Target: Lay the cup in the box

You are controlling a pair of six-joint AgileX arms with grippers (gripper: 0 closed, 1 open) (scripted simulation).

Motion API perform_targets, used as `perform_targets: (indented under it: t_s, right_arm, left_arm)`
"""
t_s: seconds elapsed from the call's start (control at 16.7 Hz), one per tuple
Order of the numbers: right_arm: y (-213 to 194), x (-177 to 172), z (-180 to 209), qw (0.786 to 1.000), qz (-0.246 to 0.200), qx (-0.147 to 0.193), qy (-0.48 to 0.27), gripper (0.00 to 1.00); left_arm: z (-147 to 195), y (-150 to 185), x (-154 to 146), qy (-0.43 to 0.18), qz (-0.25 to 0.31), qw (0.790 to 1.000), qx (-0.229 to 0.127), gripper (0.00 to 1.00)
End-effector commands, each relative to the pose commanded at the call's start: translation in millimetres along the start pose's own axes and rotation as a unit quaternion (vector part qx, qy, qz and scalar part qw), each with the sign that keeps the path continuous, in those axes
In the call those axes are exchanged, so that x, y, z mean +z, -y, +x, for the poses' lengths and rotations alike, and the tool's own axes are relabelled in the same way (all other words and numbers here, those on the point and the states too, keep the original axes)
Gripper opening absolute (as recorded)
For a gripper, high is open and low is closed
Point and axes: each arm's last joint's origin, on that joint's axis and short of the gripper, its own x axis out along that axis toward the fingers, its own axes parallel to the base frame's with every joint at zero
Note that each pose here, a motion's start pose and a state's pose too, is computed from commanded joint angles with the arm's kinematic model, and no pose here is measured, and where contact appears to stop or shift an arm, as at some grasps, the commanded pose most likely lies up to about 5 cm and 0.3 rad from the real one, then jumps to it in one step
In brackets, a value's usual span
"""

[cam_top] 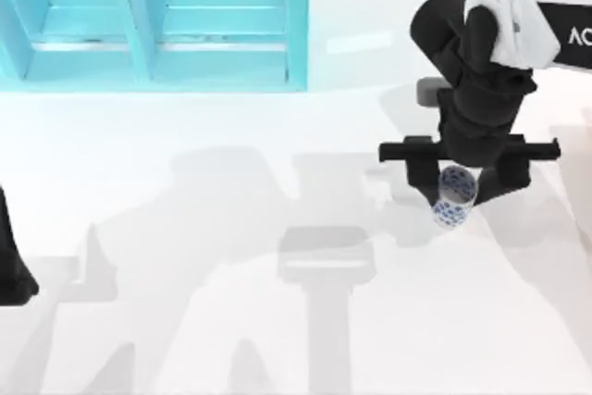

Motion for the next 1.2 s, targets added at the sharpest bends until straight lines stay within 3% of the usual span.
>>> perform_targets:
  t_s: [0.18, 0.36, 0.6, 0.84, 1.02, 1.2]
  right_arm:
    - [3.0, 0.9, -9.4, 1.0, -0.008, -0.002, 0.001, 0.0]
    - [36.9, 12.1, -31.0, 1.0, -0.014, -0.005, 0.002, 0.0]
    - [137.7, 22.1, -82.5, 1.0, -0.016, -0.004, 0.019, 0.0]
    - [255.5, -5.5, -120.3, 1.0, -0.009, -0.006, 0.013, 0.0]
    - [302.8, -34.0, -135.4, 1.0, -0.003, -0.002, 0.002, 0.0]
    - [317.5, -46.9, -142.8, 1.0, -0.001, 0.0, 0.0, 0.0]
  left_arm:
    - [0.0, 0.0, 0.0, 0.0, 0.0, 1.0, 0.0, 1.0]
    - [0.0, 0.0, 0.0, 0.0, 0.0, 1.0, 0.0, 1.0]
    - [0.0, 0.0, 0.0, 0.0, 0.0, 1.0, 0.0, 1.0]
    - [0.0, 0.0, 0.0, 0.0, 0.0, 1.0, 0.0, 1.0]
    - [0.0, 0.0, 0.0, 0.0, 0.0, 1.0, 0.0, 1.0]
    - [0.0, 0.0, 0.0, 0.0, 0.0, 1.0, 0.0, 1.0]
